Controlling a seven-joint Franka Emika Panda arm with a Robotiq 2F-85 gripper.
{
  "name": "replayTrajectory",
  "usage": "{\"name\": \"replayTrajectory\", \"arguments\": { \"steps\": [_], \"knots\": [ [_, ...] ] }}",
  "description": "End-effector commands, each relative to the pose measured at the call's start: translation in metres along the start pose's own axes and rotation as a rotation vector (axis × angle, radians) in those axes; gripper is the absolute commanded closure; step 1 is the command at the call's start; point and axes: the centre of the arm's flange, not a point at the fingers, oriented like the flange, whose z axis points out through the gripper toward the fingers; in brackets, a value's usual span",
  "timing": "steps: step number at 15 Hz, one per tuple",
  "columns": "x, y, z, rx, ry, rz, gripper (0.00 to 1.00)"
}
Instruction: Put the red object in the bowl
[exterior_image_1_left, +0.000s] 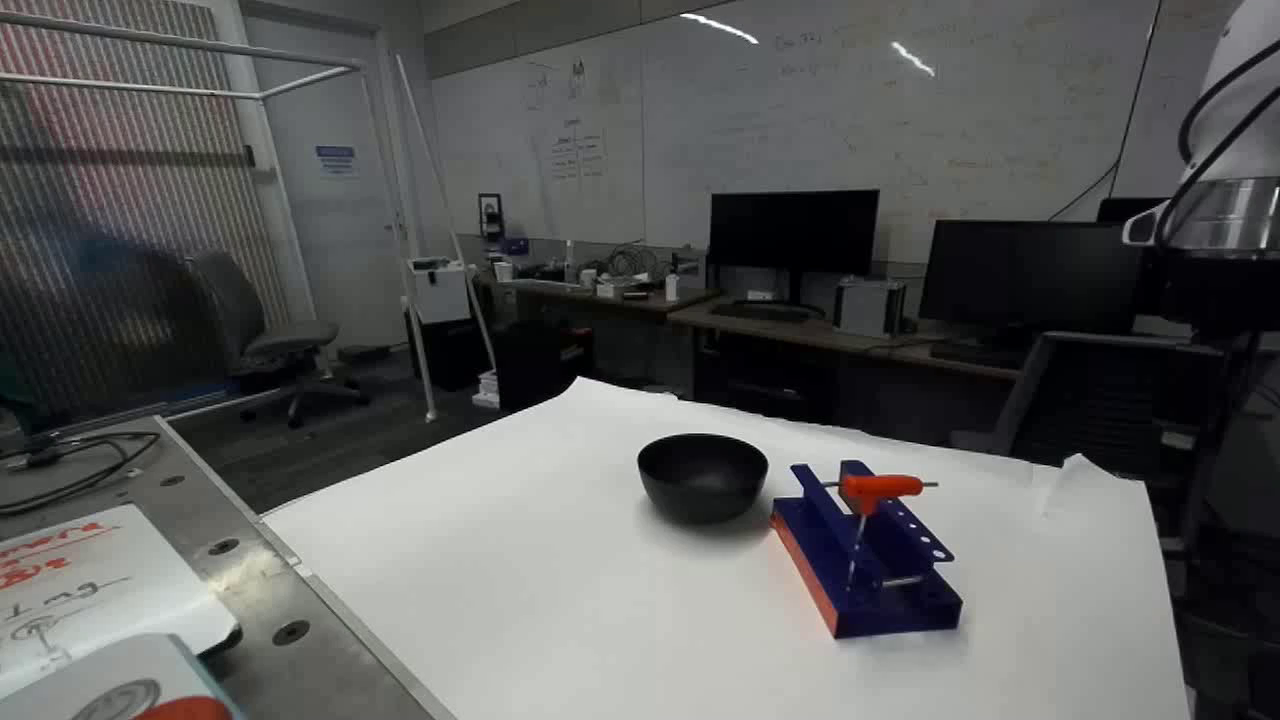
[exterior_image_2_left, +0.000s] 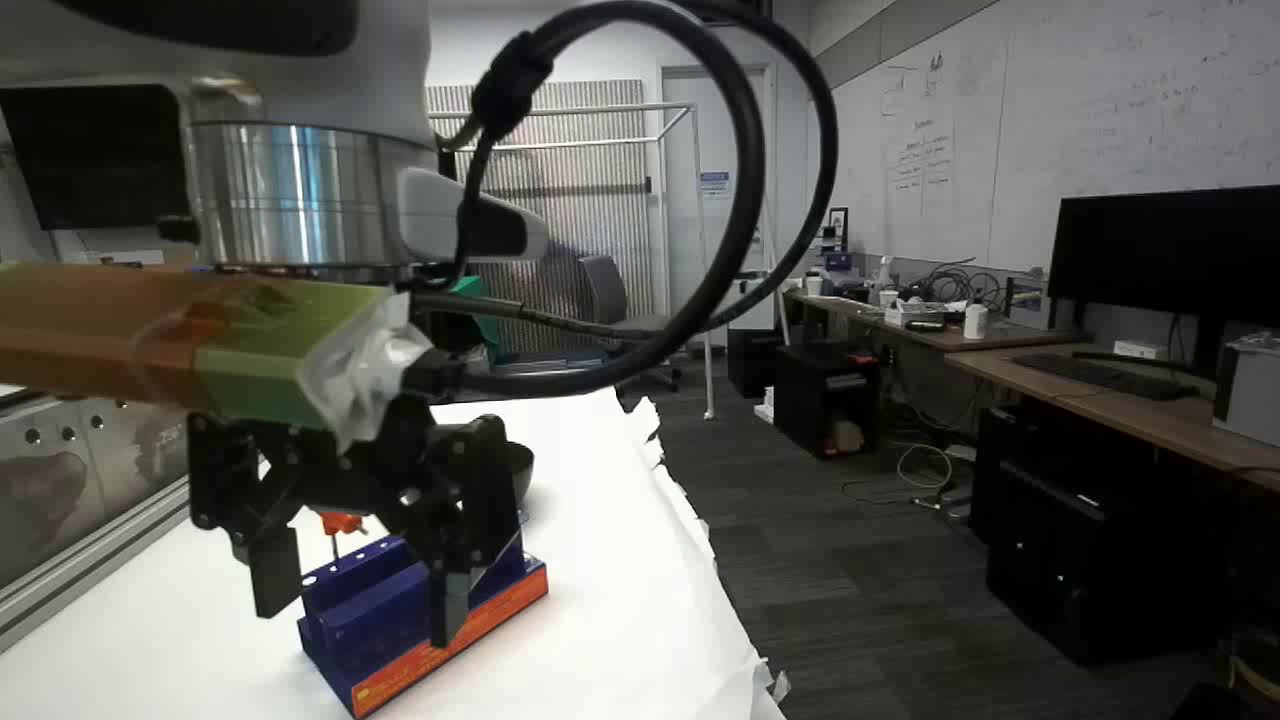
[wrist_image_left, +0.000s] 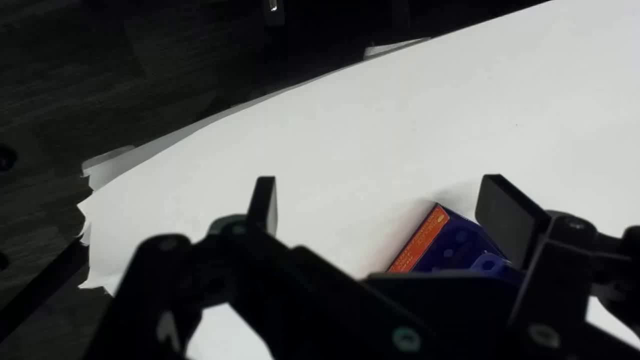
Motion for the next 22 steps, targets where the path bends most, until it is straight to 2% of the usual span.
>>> {"name": "replayTrajectory", "arguments": {
  "steps": [1,16,19,22],
  "knots": [
    [0.000,0.000,-0.001,0.000,0.002,0.000,0.00],
    [0.000,0.000,-0.002,0.000,0.005,0.000,0.00],
    [0.033,-0.020,-0.008,-0.013,-0.025,0.019,0.00],
    [0.079,-0.063,-0.007,0.002,-0.055,0.037,0.00]
  ]
}}
